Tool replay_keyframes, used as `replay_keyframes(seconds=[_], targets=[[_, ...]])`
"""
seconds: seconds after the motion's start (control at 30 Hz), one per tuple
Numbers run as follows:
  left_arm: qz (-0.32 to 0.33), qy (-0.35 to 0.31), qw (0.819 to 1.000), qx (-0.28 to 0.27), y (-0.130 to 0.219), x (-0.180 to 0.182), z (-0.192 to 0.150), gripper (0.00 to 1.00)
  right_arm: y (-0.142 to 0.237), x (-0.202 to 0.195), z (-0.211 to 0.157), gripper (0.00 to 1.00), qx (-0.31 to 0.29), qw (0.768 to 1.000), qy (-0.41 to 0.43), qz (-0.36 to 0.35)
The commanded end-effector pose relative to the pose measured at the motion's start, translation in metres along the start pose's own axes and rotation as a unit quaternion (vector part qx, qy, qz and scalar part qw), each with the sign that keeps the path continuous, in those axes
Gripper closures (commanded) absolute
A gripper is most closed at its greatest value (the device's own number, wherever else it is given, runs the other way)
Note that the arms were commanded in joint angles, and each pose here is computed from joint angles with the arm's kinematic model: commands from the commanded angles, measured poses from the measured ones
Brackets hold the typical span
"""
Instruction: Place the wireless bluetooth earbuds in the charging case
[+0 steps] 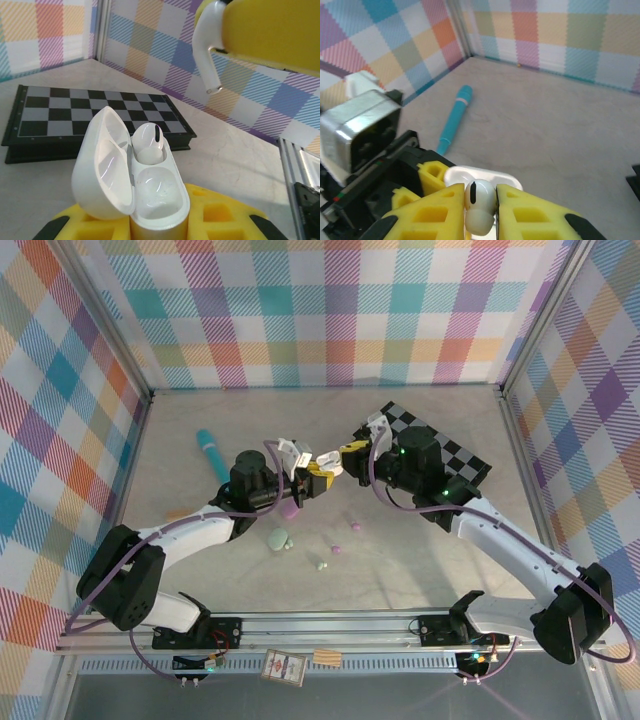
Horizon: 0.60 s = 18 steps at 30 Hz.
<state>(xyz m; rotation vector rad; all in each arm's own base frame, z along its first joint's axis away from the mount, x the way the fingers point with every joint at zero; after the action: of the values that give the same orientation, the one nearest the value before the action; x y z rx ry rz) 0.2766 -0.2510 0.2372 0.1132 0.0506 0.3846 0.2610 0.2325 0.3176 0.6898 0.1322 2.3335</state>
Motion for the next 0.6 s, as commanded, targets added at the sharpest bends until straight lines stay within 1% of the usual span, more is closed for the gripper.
replay_keyframes(seconds=[0.0,0.13,0.3,0.57], targets=[[-0.048,0.001,0.999,-0.015,-0.002,-0.010,0.015,0.98,0.003,0.018,0.006,0.79,-0.017,0.997,0.048,0.061],[-0.081,-0.003,0.996,-0.031,-0.001,-0.017,0.019,0.98,0.001,0.023,-0.001,0.79,-0.008,0.993,0.072,0.090],[-0.105,-0.005,0.993,-0.055,0.001,-0.023,0.031,0.98,0.001,0.024,-0.006,0.77,-0.011,0.989,0.104,0.107],[-0.115,-0.007,0.991,-0.063,0.003,-0.025,0.038,0.98,-0.001,0.023,-0.012,0.78,-0.007,0.986,0.125,0.114]])
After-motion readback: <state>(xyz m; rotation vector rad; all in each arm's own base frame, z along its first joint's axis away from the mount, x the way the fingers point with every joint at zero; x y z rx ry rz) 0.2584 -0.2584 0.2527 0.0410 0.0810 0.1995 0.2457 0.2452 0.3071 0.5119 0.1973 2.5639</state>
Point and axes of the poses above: each hand's point on the last joint's axis, 136 mm out from that joint toward the fingers, its own y axis back along the fingers, its own x axis along the line the jaws close on, z = x × y, the point moved 6 cm from there along y, back along the fingers, and after that the axes turned 14 degrees about -y, right-handed, at the moved point
